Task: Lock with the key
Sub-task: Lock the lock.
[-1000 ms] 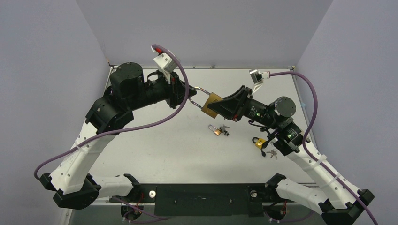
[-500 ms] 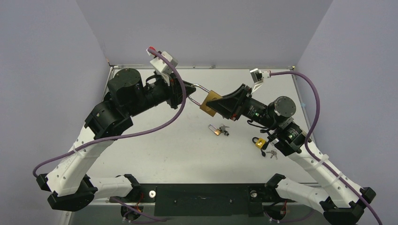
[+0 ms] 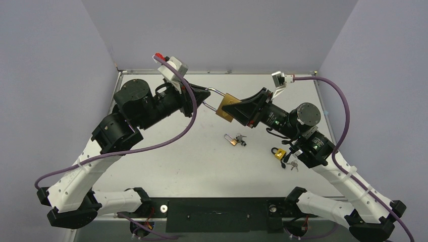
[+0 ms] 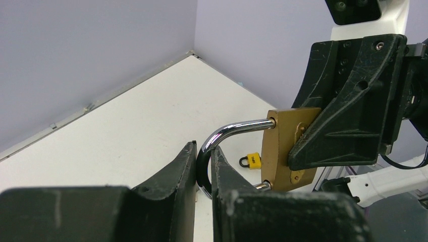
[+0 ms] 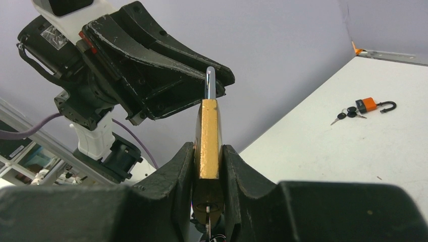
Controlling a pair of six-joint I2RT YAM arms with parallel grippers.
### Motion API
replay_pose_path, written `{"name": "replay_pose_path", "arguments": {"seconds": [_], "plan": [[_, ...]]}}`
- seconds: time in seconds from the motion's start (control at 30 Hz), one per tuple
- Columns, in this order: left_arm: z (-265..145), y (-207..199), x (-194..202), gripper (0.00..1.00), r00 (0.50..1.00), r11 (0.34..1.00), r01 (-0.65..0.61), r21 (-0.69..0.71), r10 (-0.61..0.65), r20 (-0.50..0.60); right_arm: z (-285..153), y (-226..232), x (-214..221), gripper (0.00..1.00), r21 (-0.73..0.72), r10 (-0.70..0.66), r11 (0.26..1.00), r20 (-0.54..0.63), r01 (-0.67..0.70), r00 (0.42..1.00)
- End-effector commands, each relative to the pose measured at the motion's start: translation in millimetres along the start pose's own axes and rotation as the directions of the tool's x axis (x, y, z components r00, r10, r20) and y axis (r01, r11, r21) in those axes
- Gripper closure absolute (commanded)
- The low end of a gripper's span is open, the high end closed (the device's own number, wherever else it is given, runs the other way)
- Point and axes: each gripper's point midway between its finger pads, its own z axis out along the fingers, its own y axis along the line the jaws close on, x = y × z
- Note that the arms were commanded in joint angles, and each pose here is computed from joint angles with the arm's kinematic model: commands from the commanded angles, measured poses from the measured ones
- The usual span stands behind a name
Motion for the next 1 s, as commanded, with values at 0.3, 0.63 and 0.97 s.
{"name": "replay_pose_path", "arguments": {"seconds": [0.3, 0.63, 0.97], "plan": [[3, -97, 32, 1.00, 0.987, 0.911, 0.137, 0.390, -0.092, -0.132, 30, 22, -39, 1.00, -0.055, -0.067, 0.996, 0.147, 0.076, 0.987], [-2, -124, 42, 1.00, 0.979, 0.865, 0.133, 0.483, -0.038, -0.201, 55, -10, -1, 1.00, 0.059, -0.103, 0.993, 0.007, 0.103, 0.995], [-7, -156, 40, 1.00, 0.975, 0.798, 0.137, 0.586, -0.006, -0.220, 72, -35, 34, 1.00, 0.128, -0.103, 0.985, -0.115, 0.118, 0.988]]}}
